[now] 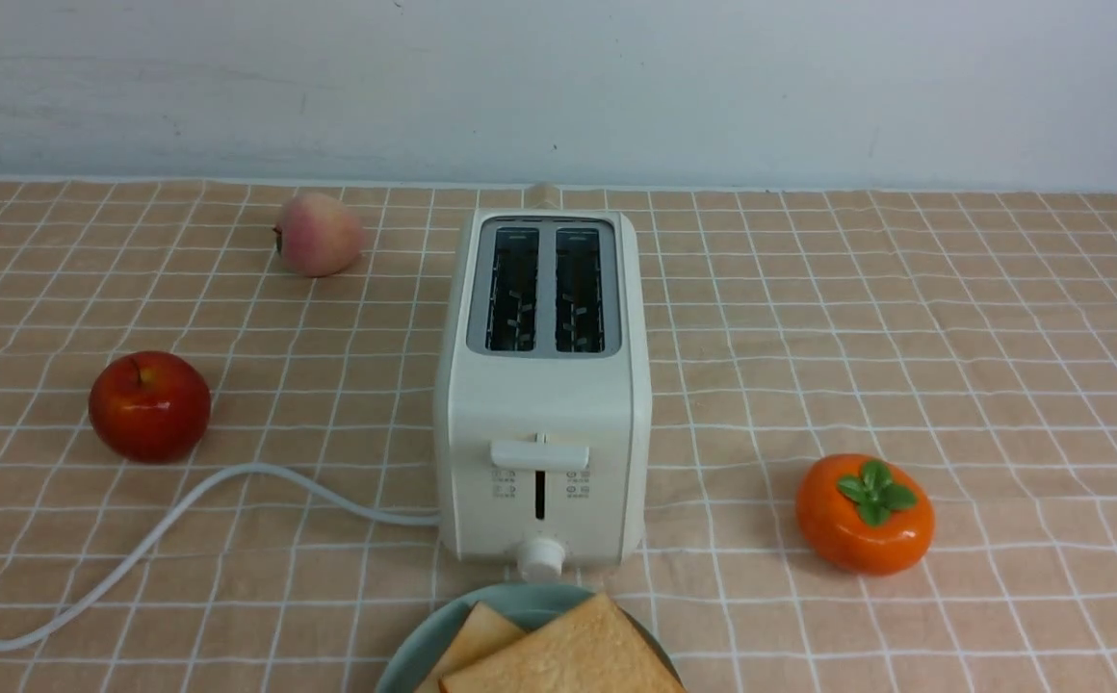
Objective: Take toasted bread from bread machine on light coffee tablecloth place on plate.
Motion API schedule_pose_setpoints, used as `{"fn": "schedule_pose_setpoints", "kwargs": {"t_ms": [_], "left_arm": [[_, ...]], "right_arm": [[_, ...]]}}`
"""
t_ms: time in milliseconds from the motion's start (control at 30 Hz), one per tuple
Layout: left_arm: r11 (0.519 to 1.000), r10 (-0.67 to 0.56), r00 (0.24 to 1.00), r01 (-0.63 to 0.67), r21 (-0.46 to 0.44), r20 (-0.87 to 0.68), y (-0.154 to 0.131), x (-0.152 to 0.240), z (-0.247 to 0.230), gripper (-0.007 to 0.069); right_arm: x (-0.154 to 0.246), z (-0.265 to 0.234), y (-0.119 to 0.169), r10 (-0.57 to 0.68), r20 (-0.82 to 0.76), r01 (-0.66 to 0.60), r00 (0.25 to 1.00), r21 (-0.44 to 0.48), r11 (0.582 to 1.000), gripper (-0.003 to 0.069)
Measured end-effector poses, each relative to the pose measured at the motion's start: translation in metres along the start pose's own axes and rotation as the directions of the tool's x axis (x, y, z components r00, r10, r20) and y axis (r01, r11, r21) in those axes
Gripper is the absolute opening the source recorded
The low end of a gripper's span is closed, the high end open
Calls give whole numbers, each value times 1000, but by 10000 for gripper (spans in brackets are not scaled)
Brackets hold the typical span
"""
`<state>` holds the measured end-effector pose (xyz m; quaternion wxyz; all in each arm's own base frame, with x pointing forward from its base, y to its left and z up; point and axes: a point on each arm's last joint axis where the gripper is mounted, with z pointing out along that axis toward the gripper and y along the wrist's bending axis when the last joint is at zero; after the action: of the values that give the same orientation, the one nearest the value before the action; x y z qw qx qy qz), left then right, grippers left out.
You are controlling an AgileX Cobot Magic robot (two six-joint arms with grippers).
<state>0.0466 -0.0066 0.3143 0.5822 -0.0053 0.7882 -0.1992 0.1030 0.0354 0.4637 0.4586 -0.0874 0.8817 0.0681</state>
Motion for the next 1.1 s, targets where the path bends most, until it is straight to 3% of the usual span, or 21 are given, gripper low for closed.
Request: {"fn": "schedule_pose_setpoints", "kwargs": {"t_ms": [200, 367, 533, 800, 1100], "left_arm": [[995, -5, 991, -9, 101, 137, -9, -12, -1, -13], [991, -7, 983, -17, 132, 182, -12, -17, -2, -13], [991, -22, 983, -2, 135, 180, -12, -17, -2, -13], [991, -24, 985, 1, 130, 174, -12, -16, -2, -11], [991, -24, 985, 1, 130, 173, -12, -16, -2, -3]], "right_arm": [[61, -18, -18, 19, 216, -12, 976, -33, 999, -19], [126, 3, -23, 122, 340, -85, 933, -122, 989, -16], [168, 39, -18, 138, 455, -50, 880, -199, 979, -13], [178, 54, -7, 102, 666, 106, 739, -265, 959, -8], [183, 60, -4, 86, 685, 139, 723, -267, 954, -1]]}}
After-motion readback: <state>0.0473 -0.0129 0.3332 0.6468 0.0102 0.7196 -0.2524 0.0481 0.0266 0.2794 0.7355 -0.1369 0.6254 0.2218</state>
